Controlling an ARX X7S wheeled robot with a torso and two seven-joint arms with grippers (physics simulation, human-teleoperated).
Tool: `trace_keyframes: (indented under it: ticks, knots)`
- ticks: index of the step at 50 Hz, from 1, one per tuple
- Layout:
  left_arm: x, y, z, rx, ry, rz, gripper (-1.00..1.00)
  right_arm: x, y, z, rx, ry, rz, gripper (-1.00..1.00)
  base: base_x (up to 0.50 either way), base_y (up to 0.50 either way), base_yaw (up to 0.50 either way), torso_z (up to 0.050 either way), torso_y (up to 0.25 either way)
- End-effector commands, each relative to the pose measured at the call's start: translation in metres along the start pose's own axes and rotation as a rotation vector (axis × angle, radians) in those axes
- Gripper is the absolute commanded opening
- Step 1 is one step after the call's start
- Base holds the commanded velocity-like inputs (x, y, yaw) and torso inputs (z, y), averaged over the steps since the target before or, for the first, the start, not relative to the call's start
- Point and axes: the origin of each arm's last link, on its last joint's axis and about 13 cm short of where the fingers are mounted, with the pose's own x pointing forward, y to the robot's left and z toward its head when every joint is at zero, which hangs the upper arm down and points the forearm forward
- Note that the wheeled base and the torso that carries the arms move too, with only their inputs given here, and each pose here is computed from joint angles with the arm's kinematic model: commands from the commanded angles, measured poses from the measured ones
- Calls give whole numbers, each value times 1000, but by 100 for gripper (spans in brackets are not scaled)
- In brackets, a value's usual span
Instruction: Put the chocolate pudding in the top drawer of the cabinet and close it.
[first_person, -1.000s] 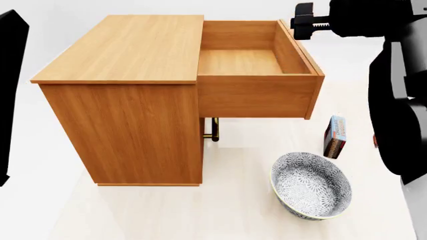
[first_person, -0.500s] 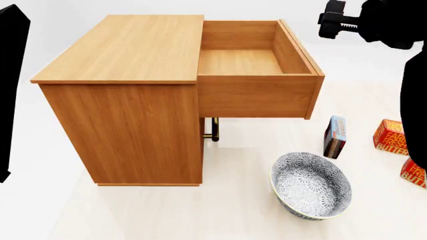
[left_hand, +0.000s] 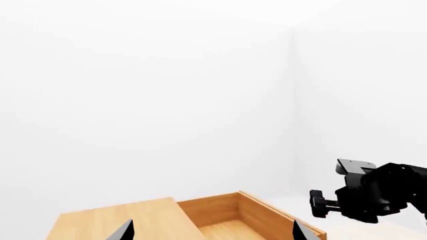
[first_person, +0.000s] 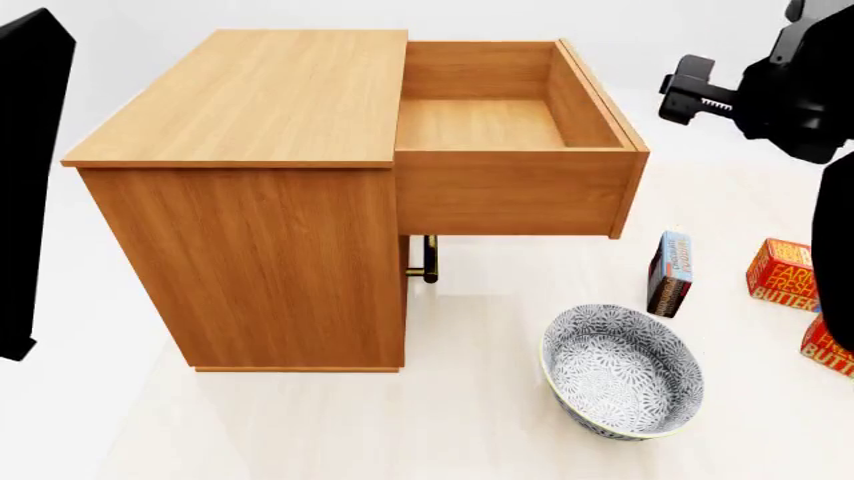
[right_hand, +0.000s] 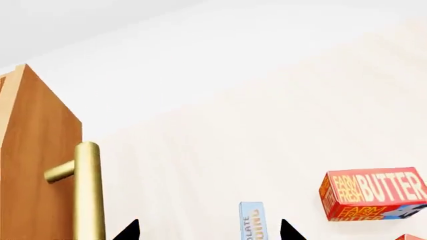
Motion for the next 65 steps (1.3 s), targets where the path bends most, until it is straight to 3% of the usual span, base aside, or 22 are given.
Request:
trace_keyframes:
  ticks: [1,25,48,65]
  knots:
    - [0,-1,0,-3,3,-2,100,11,-5,-13,9,34,-18,100,0,0,0,0,0]
    - [1,0,-4,-11,7,-1,100,25,-7,-32,-39,70,-31,100,0,0,0,0,0]
    - [2,-1,-5,-16,11,-5,100,31,-18,-39,-23,82,-69,100,0,0,0,0,0]
    - [3,0,-7,-22,16,-6,100,42,-14,-60,-101,121,-75,100,0,0,0,0,0]
